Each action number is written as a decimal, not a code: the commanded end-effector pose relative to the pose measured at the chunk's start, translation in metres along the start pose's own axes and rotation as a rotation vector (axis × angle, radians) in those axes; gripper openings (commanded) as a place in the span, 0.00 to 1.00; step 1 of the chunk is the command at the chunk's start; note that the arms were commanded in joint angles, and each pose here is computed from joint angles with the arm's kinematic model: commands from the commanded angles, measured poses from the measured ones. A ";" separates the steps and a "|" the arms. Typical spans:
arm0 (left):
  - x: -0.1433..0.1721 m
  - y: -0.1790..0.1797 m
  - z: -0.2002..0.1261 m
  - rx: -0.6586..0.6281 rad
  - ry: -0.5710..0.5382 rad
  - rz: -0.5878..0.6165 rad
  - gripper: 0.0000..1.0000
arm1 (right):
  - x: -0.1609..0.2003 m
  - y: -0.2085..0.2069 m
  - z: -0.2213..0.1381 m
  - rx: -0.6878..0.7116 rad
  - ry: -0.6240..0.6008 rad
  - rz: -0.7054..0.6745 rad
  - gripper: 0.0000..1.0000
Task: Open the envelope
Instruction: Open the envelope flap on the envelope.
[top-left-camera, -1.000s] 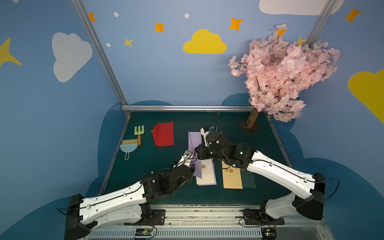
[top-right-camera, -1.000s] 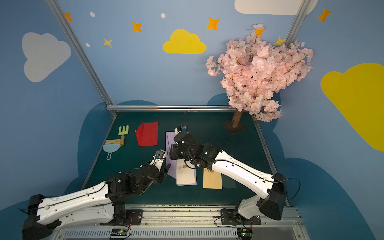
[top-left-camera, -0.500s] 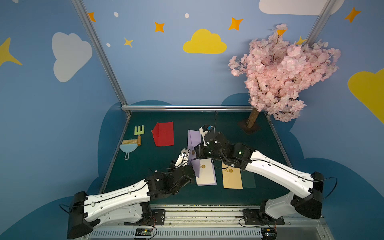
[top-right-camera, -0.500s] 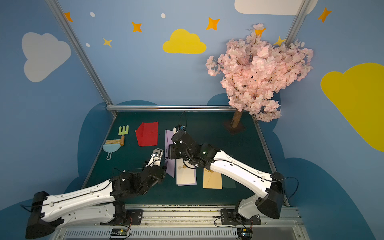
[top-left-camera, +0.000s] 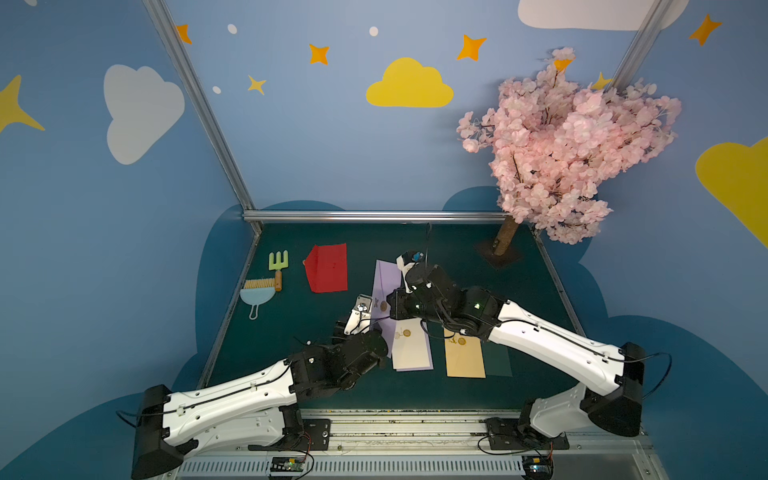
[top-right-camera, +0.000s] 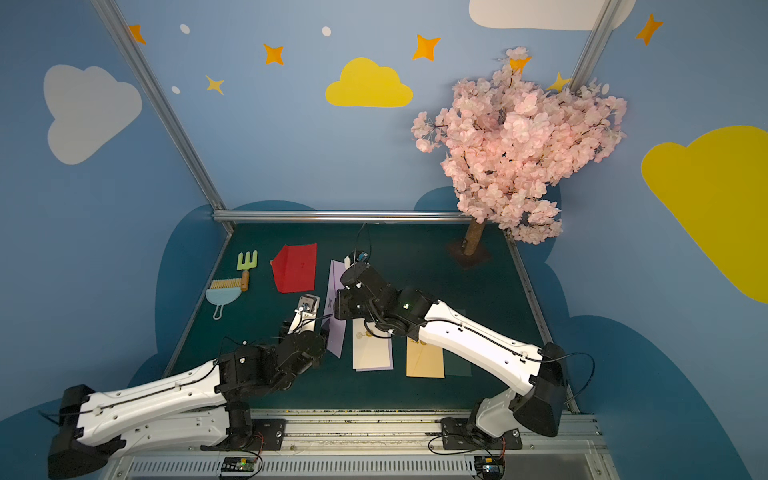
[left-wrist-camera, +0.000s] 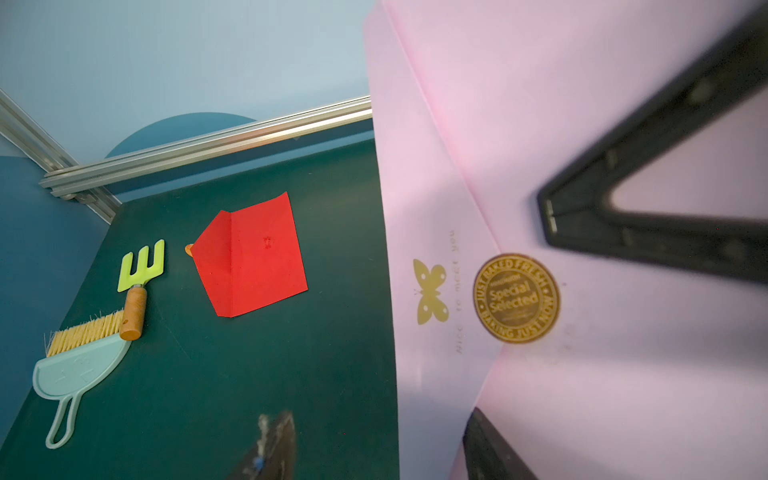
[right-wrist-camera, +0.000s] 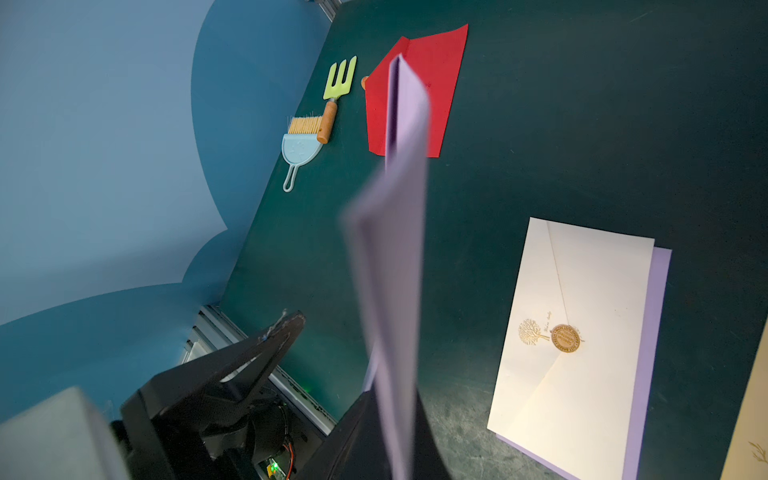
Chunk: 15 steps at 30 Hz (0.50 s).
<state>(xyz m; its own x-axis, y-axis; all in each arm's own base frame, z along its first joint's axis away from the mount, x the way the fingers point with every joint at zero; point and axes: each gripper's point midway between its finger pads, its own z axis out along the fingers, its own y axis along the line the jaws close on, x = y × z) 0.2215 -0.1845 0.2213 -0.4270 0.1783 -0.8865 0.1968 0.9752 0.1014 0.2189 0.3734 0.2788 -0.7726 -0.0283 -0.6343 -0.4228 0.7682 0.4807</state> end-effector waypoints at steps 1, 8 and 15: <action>-0.018 0.006 -0.004 -0.025 -0.044 -0.027 0.66 | -0.002 0.011 -0.003 -0.026 0.001 -0.009 0.00; -0.020 0.014 -0.003 -0.042 -0.054 -0.040 0.66 | -0.001 0.013 -0.002 -0.033 0.010 -0.012 0.00; -0.027 0.021 -0.004 -0.048 -0.067 -0.044 0.67 | 0.002 0.014 0.000 -0.039 0.023 -0.012 0.00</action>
<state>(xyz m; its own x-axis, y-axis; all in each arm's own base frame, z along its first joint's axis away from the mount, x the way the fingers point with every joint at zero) 0.2291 -0.1718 0.2299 -0.4106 0.1630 -0.8971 0.1592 0.9816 0.1055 0.2156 0.3779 0.2800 -0.7757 -0.0363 -0.6301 -0.4330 0.7569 0.4895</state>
